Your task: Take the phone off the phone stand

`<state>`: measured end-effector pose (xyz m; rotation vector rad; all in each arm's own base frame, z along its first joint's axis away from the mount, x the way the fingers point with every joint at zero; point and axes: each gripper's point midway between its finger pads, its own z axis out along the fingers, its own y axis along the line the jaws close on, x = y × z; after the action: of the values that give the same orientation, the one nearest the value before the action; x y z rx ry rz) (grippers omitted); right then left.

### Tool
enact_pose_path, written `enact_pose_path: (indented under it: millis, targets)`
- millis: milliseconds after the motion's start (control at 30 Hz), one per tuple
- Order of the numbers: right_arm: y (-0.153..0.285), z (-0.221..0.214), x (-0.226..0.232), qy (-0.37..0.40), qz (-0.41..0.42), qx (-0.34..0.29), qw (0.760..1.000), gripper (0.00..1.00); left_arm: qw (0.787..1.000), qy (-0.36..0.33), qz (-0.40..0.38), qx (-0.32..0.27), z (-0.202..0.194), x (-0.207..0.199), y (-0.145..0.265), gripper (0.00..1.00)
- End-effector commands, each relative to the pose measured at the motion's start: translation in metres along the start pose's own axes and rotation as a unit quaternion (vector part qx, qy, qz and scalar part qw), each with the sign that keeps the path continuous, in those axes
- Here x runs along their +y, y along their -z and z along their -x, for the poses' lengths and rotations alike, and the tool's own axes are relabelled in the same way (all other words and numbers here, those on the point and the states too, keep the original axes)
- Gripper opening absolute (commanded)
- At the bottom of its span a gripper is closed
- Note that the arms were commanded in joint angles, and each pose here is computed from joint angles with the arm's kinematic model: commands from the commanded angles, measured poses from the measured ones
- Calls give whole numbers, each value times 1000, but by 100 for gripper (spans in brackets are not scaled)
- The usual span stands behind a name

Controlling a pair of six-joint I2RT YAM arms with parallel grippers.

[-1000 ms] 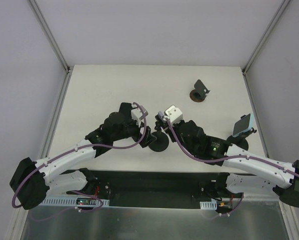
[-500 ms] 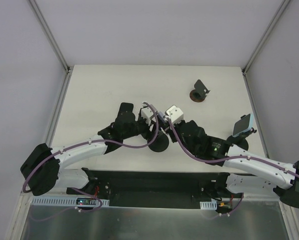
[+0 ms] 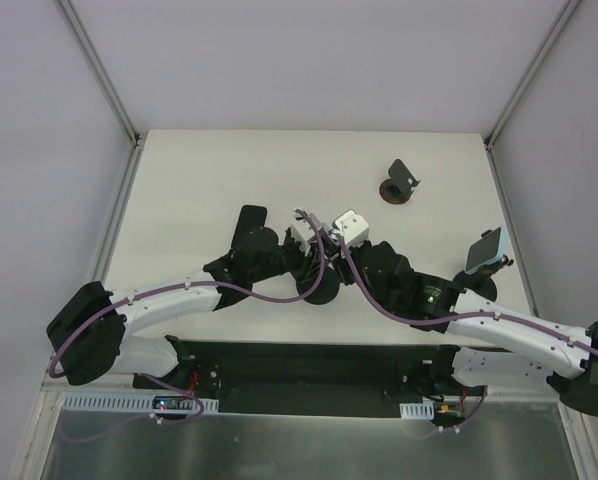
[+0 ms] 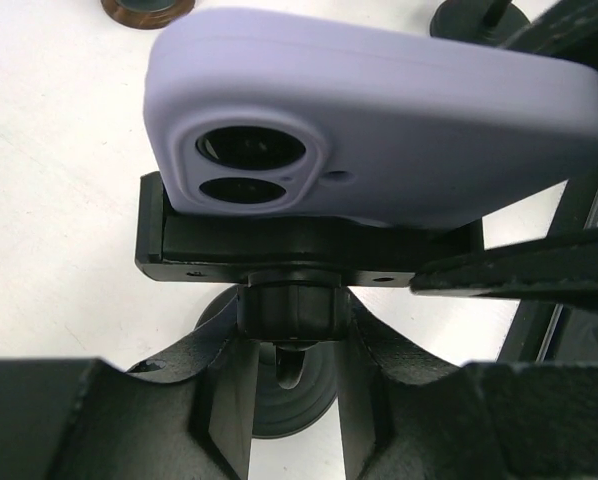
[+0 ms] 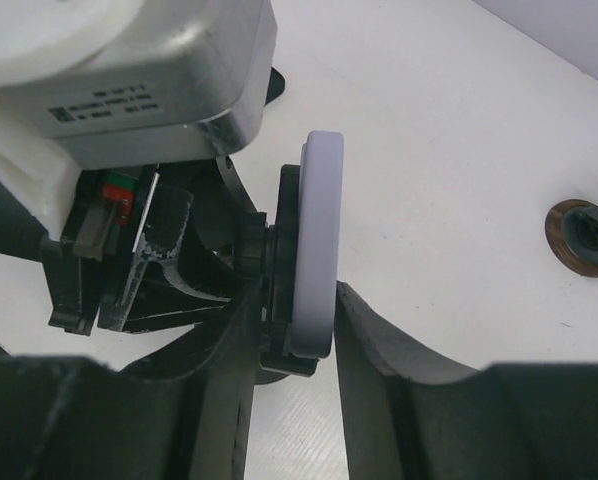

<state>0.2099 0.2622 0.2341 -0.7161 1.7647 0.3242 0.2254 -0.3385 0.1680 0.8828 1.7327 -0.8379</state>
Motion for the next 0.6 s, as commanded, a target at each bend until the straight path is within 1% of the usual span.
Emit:
enact_pose_path:
  millis: [0, 233, 467, 567]
  targets:
    - [-2, 12, -8, -34, -32, -30, 998, 39, 1000, -5, -13, -22, 12, -12, -5, 0]
    - [-11, 16, -23, -66, -78, -49, 994, 41, 1000, -3, -13, -19, 6, -17, -2, 0]
    - [-17, 20, -20, -76, -66, -51, 994, 39, 1000, 0, -11, -17, 1, -18, 1, 0]
    - [-19, 17, -18, -73, -63, -46, 994, 36, 1000, 2, -6, -19, 1, -17, 2, 0]
